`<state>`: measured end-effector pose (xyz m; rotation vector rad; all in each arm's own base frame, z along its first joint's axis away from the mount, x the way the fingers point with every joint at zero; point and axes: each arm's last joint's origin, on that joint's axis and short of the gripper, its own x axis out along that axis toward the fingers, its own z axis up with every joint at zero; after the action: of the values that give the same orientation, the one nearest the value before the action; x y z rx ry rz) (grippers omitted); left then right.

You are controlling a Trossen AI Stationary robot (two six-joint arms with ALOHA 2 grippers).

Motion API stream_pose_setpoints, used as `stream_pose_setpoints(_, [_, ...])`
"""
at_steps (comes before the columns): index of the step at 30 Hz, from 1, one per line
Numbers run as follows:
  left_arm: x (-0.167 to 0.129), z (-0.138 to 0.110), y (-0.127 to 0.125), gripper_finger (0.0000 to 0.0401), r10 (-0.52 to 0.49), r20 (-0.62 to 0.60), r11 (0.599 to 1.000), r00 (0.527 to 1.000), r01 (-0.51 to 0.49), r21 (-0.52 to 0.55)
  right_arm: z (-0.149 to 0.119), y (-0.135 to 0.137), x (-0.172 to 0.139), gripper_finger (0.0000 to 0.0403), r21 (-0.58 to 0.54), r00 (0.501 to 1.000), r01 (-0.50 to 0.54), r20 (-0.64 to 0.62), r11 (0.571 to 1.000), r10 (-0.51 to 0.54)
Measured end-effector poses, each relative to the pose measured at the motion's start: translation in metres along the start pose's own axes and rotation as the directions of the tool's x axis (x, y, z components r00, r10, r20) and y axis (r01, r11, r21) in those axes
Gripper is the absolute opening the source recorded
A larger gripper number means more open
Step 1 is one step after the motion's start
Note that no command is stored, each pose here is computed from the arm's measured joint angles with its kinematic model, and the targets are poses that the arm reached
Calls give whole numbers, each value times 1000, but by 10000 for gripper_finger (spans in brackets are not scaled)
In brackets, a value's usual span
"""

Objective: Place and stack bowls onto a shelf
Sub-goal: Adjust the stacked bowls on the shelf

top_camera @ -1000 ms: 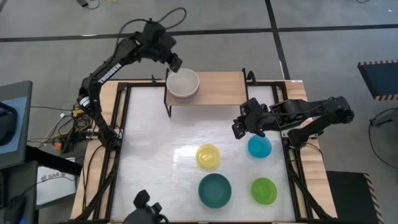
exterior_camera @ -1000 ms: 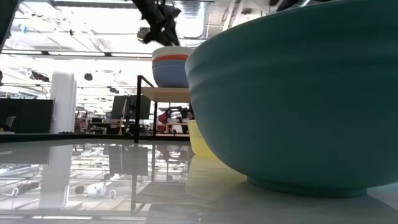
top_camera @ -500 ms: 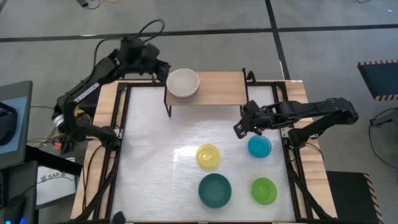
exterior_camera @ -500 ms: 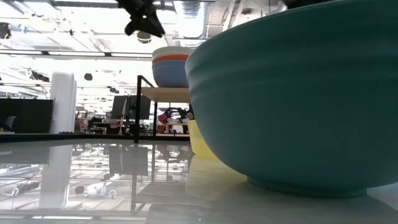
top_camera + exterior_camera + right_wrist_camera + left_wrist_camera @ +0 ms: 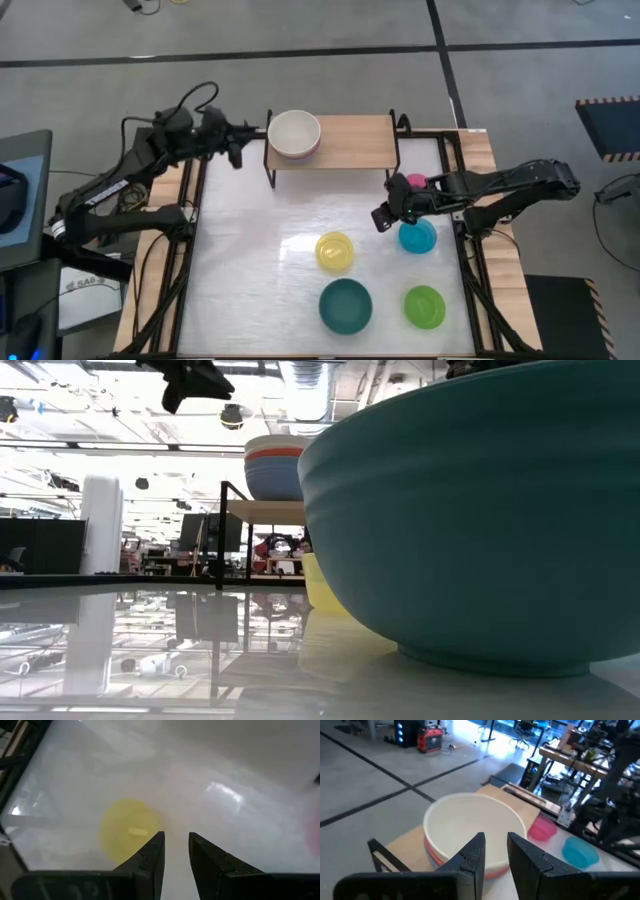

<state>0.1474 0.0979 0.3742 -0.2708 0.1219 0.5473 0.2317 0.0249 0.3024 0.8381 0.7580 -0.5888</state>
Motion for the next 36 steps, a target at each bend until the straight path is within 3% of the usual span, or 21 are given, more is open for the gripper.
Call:
stream_pose_setpoints(9, [7,-18,-11,66,-50,10,999,999,50,-5,7,0,-18,121,72,993,-105,53,992,102])
stream_pose_setpoints(15, [22,-27,-22,66,-98,-12,995,995,98,-2,1,-24,-26,140,88,996,83,9,993,-84])
stream_pose_setpoints(23, [30,-37,-37,66,-132,-60,991,989,133,18,0,-34,-26,166,93,983,185,-24,978,-183])
stream_pose_setpoints(30, [28,-41,-45,66,-97,-73,995,993,100,30,7,-30,-12,173,108,982,190,-8,976,-190])
stream_pose_setpoints(36, [34,-56,-54,66,-113,-184,990,976,126,60,-5,-20,-5,166,44,982,146,-125,988,-139])
